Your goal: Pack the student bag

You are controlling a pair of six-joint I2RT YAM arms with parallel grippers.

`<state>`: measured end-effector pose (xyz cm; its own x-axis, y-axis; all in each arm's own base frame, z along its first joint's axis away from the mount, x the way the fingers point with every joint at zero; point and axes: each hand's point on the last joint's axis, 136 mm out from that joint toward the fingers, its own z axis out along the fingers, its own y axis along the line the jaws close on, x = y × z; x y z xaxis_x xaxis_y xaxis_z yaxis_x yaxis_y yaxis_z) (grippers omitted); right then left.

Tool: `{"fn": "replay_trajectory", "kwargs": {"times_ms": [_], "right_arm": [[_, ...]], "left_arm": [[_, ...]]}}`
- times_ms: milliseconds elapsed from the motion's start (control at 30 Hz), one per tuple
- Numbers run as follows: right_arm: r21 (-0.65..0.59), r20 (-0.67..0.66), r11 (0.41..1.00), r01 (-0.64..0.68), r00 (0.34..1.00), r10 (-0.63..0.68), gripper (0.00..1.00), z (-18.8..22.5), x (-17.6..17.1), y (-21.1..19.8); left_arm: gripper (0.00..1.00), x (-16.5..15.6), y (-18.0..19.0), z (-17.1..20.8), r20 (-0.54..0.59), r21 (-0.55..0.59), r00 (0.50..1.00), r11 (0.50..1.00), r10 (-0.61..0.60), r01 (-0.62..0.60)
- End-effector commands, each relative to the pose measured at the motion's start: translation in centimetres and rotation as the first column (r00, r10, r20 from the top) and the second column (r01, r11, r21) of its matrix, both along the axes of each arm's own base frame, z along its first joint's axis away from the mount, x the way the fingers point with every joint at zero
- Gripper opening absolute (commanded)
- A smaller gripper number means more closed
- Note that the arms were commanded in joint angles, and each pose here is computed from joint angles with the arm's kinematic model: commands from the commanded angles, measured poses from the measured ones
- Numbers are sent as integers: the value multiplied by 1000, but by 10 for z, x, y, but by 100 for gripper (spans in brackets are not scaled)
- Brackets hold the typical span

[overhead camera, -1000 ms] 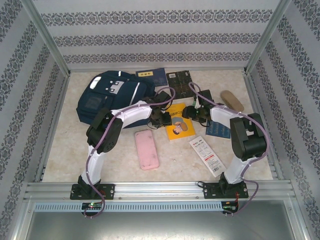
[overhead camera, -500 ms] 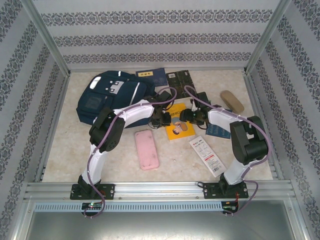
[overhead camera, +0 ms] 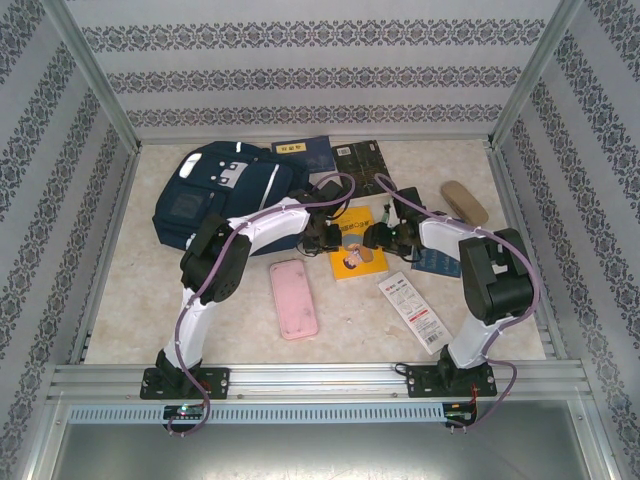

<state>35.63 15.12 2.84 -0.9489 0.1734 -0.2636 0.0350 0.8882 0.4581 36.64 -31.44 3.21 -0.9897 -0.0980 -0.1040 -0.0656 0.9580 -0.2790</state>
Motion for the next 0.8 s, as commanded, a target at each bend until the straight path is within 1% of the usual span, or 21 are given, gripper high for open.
{"fn": "replay_trajectory", "kwargs": {"times_ms": [0,167,333,400,433,500,600,633,767], "right_arm": [[249,19,950,-188,982,189,57,23,-20,64],[421,105,873,-246,969,222,52,69,-21,88],[520,172,809,-273,962,214,47,107,-21,97],[545,195,787,-288,957,214,43,117,-21,99],[543,199,789,-287,957,212,43,118,-20,99],[517,175,813,-269,963,207,43,108,-18,96],[480,101,849,-222,975,198,42,84,-14,92],[473,83,856,-208,978,192,40,78,-13,90],[421,65,890,-174,985,162,23,65,-10,81]], "left_arm": [[16,-25,28,-36,-117,130,993,992,6,9],[15,-26,26,-37,-124,115,992,993,-2,17],[15,-27,24,-37,-126,105,992,994,-13,26],[14,-27,23,-36,-126,97,992,995,-23,35],[14,-27,23,-35,-124,97,992,995,-25,37],[15,-27,23,-35,-121,97,992,994,-29,41],[14,-26,24,-33,-116,101,993,994,-34,46],[14,-26,24,-33,-114,101,993,994,-37,49],[15,-25,26,-26,-99,106,994,993,-40,51]]}}
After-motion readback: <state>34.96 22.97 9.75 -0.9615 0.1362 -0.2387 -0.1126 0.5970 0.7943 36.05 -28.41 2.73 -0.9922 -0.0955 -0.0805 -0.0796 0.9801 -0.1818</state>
